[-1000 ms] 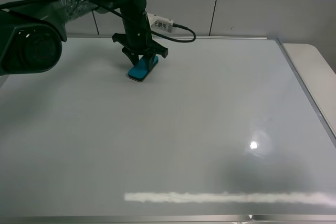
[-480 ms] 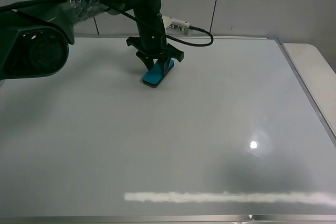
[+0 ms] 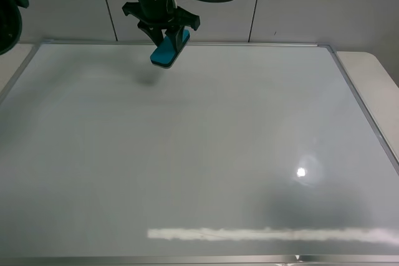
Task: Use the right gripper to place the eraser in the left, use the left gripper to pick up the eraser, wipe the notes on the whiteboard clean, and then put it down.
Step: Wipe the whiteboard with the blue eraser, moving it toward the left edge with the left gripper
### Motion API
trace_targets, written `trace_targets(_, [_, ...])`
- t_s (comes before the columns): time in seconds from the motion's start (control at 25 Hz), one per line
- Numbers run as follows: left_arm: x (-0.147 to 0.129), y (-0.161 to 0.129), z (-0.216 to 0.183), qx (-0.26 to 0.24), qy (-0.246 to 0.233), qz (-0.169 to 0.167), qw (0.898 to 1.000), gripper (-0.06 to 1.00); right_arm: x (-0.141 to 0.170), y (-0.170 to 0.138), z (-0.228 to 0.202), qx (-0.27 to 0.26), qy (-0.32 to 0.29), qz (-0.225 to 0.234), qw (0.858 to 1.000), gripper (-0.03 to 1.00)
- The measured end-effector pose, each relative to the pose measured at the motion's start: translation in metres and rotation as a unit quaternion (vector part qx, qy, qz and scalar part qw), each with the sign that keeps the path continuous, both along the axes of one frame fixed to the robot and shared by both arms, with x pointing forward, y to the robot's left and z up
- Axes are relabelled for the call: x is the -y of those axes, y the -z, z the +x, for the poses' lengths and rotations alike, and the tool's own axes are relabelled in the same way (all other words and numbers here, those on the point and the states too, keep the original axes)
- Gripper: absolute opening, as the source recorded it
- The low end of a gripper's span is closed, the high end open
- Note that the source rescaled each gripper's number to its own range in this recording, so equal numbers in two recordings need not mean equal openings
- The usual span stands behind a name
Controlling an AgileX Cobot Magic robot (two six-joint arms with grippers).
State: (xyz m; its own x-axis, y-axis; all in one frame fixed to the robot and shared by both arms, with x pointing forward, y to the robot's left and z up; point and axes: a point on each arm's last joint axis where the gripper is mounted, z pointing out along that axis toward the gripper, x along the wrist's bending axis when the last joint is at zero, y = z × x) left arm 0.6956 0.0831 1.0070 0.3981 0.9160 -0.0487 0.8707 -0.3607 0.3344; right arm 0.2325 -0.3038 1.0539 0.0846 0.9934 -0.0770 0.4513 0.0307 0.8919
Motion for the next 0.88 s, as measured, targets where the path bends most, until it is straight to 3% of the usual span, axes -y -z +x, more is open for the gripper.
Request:
trace_targets(0.44, [-0.031, -0.005, -0.081, -0.108, -0.037, 0.002, 0.993, 0.05, 0.0, 0.0, 0.0, 0.0, 0.0, 0.0, 1.0, 1.0])
trace_targets(0.56, [-0.059, 0.001, -0.111, -0.104, -0.068, -0.009, 0.992, 0.05, 0.0, 0.0, 0.0, 0.0, 0.0, 0.0, 1.0, 1.0])
trace_targets(0.64, [-0.096, 0.012, -0.131, -0.07, -0.12, -0.027, 0.99, 0.05, 0.0, 0.0, 0.0, 0.0, 0.0, 0.0, 1.0, 1.0])
trace_targets(0.68, [-0.096, 0.012, -0.131, -0.07, -0.12, -0.027, 0.99, 0.05, 0.0, 0.0, 0.0, 0.0, 0.0, 0.0, 1.0, 1.0])
trace_targets(0.88, [-0.157, 0.046, -0.151, -0.079, -0.206, -0.021, 0.975, 0.05, 0.0, 0.0, 0.0, 0.0, 0.0, 0.0, 1.0, 1.0])
